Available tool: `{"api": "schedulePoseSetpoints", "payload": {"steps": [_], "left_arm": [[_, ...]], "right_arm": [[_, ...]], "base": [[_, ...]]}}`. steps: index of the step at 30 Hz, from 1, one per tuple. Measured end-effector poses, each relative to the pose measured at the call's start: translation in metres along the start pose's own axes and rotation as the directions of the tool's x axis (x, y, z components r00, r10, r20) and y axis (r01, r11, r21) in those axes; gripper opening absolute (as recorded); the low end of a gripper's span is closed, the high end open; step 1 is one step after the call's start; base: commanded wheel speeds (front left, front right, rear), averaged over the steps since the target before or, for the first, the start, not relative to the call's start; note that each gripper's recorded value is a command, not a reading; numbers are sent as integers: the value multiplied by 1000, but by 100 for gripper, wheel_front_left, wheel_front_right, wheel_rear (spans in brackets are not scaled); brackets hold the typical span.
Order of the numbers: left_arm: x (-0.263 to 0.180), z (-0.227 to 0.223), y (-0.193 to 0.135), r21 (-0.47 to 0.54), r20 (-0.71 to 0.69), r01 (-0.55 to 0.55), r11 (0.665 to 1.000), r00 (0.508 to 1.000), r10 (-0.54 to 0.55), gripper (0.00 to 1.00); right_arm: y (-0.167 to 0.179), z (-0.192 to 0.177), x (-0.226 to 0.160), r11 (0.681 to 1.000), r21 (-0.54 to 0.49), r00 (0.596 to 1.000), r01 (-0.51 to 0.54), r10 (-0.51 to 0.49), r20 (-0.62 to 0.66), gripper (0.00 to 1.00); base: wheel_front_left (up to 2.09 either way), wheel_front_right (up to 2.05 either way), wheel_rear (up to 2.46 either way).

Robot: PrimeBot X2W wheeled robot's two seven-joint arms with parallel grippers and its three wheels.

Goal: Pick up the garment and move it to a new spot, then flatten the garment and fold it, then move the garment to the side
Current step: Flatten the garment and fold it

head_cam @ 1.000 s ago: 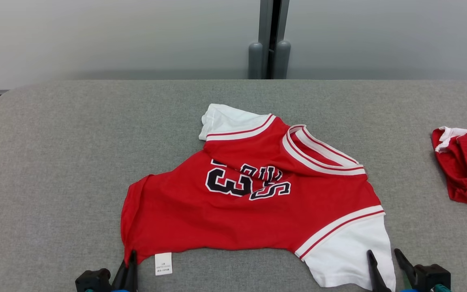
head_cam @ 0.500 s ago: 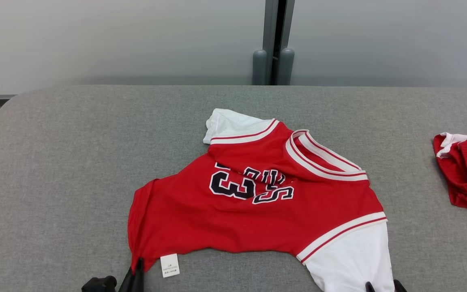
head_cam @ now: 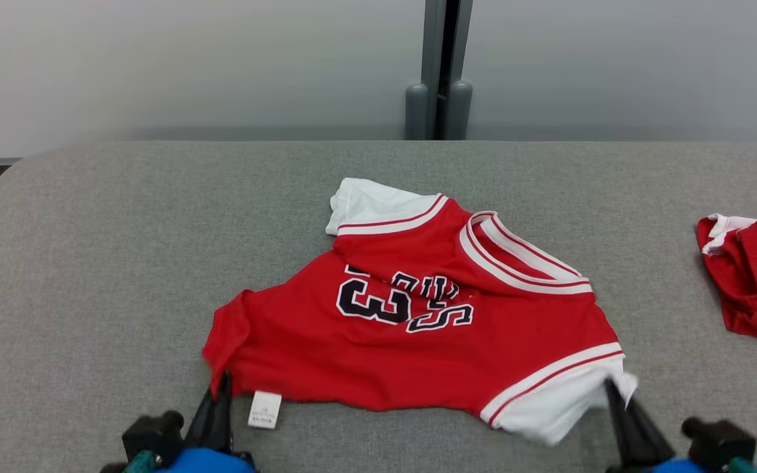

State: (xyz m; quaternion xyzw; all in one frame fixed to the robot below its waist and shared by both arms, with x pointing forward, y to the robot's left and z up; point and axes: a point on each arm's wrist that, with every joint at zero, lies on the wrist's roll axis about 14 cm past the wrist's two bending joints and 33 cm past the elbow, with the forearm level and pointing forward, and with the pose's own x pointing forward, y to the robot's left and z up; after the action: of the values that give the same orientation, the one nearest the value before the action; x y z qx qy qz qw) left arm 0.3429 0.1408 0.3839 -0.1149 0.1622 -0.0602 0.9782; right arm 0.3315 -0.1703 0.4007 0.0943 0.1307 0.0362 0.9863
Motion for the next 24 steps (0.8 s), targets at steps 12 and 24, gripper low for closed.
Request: {"api": "schedulePoseSetpoints", "payload": {"steps": [12,24], "left_arm": [[20,243,-46,228,585,150,962,768,-259,0],[15,369,-64,467,664,97,879,618,-420,0]], "right_arm": [[17,282,8,992,-7,661,-130,92,745,0],[36,401,-2,960,-267,444,-86,276,852,0]], "base": [[0,0,0],[0,0,0]]}}
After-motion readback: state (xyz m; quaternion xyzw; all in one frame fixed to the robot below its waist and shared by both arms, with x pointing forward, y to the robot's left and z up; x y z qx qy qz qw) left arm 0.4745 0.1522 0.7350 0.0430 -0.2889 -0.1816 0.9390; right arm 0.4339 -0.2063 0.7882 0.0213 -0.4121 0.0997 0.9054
